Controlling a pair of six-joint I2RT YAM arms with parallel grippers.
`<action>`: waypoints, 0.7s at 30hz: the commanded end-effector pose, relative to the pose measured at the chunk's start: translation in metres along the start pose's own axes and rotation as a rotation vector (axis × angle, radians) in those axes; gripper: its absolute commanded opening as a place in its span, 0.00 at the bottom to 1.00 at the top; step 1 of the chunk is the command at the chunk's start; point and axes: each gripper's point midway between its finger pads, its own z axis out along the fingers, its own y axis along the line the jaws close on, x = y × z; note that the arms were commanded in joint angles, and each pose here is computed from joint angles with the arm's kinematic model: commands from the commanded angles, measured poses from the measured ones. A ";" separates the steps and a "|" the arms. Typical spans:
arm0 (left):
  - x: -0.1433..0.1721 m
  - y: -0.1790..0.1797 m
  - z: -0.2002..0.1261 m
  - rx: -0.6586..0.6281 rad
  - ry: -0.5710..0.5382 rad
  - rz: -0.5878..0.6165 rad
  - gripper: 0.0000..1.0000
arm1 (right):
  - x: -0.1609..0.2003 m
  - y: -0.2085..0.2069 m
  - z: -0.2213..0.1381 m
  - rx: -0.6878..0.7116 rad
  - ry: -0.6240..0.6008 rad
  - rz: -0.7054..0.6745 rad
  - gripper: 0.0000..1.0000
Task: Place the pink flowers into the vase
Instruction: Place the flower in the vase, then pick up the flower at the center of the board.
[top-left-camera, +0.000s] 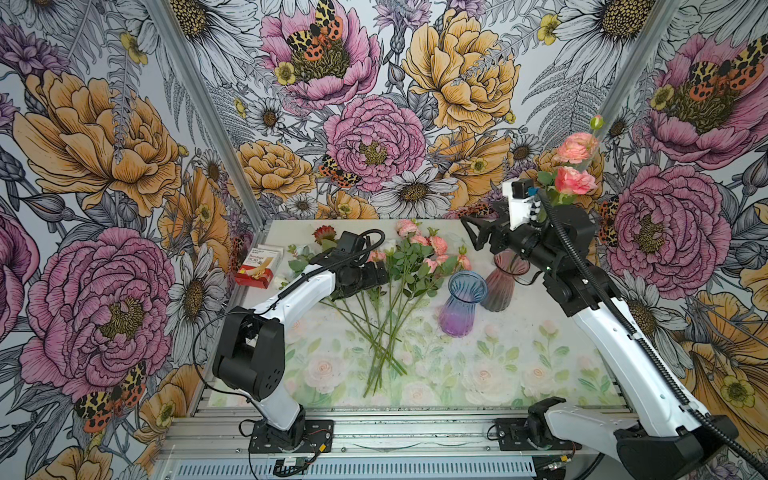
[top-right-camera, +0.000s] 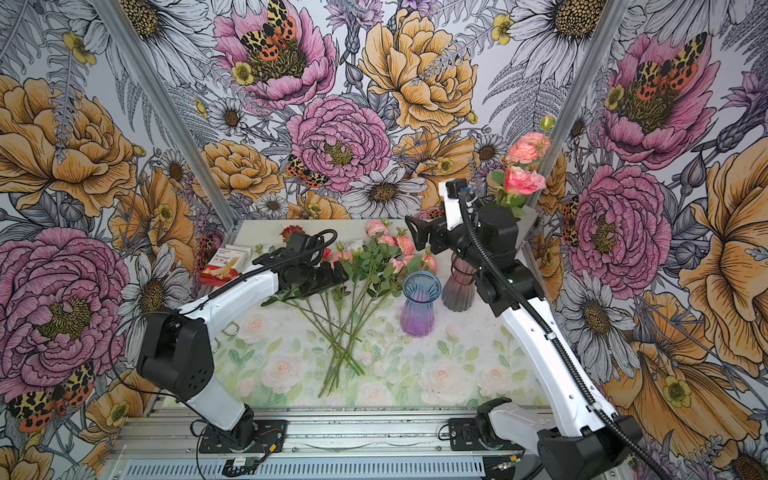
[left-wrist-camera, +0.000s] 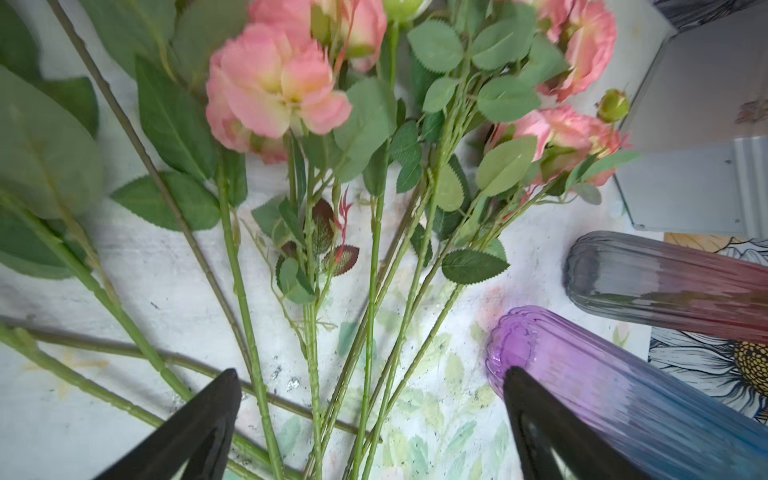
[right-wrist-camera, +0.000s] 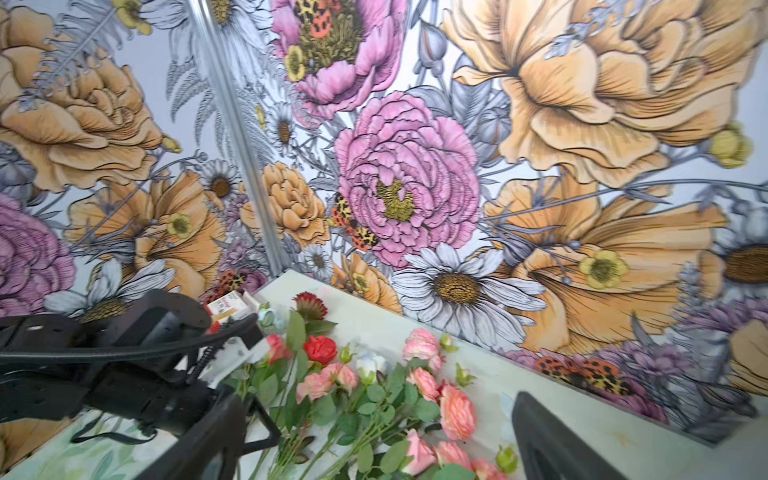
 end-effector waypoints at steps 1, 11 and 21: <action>0.014 -0.007 0.009 0.028 0.062 -0.028 0.98 | 0.026 0.031 0.024 -0.156 0.102 -0.001 0.99; 0.020 0.005 0.038 -0.006 0.133 -0.050 0.95 | 0.092 0.054 0.071 -0.219 0.322 0.042 0.99; 0.018 0.022 0.048 -0.054 0.134 -0.048 0.81 | 0.092 0.051 0.066 -0.178 0.317 0.035 0.99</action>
